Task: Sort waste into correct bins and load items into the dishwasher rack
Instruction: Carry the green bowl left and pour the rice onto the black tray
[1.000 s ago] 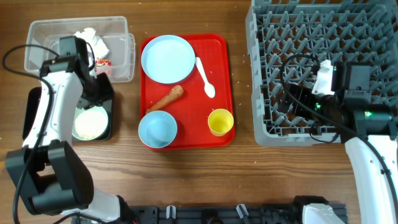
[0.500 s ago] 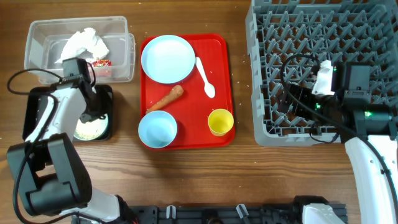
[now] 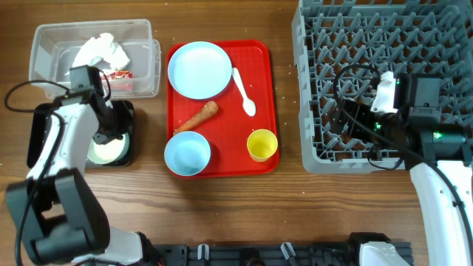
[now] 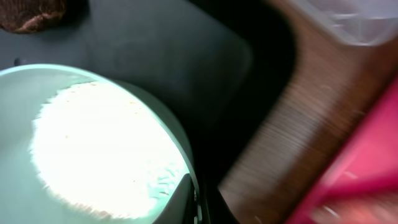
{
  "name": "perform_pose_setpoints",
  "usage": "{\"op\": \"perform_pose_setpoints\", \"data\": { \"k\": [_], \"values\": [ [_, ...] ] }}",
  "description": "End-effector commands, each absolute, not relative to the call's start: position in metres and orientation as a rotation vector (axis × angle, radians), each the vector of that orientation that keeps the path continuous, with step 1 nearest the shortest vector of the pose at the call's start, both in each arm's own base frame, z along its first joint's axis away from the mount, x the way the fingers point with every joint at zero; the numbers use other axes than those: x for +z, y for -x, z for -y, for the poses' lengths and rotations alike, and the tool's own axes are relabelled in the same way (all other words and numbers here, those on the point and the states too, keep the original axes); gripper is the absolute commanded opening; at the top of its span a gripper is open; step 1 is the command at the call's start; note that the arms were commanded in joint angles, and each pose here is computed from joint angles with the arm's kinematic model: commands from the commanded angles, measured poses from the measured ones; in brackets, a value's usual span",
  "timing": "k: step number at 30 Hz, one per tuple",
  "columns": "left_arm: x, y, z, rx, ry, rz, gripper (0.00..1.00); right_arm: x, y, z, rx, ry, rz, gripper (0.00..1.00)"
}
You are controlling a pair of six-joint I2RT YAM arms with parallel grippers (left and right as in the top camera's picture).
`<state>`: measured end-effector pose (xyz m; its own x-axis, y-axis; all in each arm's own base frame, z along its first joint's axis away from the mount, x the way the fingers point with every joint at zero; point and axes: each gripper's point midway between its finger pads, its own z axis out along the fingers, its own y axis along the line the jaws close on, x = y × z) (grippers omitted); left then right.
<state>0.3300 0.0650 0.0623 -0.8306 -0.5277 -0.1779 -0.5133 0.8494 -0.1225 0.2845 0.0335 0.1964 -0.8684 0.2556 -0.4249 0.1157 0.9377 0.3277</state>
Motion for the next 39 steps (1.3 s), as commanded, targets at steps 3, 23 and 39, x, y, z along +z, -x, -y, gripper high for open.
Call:
{"op": "perform_pose_setpoints", "data": {
  "k": [3, 23, 39],
  "values": [
    [0.153, -0.349, -0.046, -0.301, 0.671, -2.638, 0.04, 0.197, -0.286, -0.035, 0.417, -0.271, -2.618, 1.0],
    [0.204, -0.323, -0.132, -1.134, 0.696, -2.101, 0.04, 0.194, -0.279, -0.035, 0.415, -0.274, -2.65, 1.0],
    [0.223, -0.343, -0.141, -1.588, 0.63, -1.716, 0.04, 0.193, -0.277, -0.035, 0.415, -0.277, -2.659, 1.0]
  ]
}}
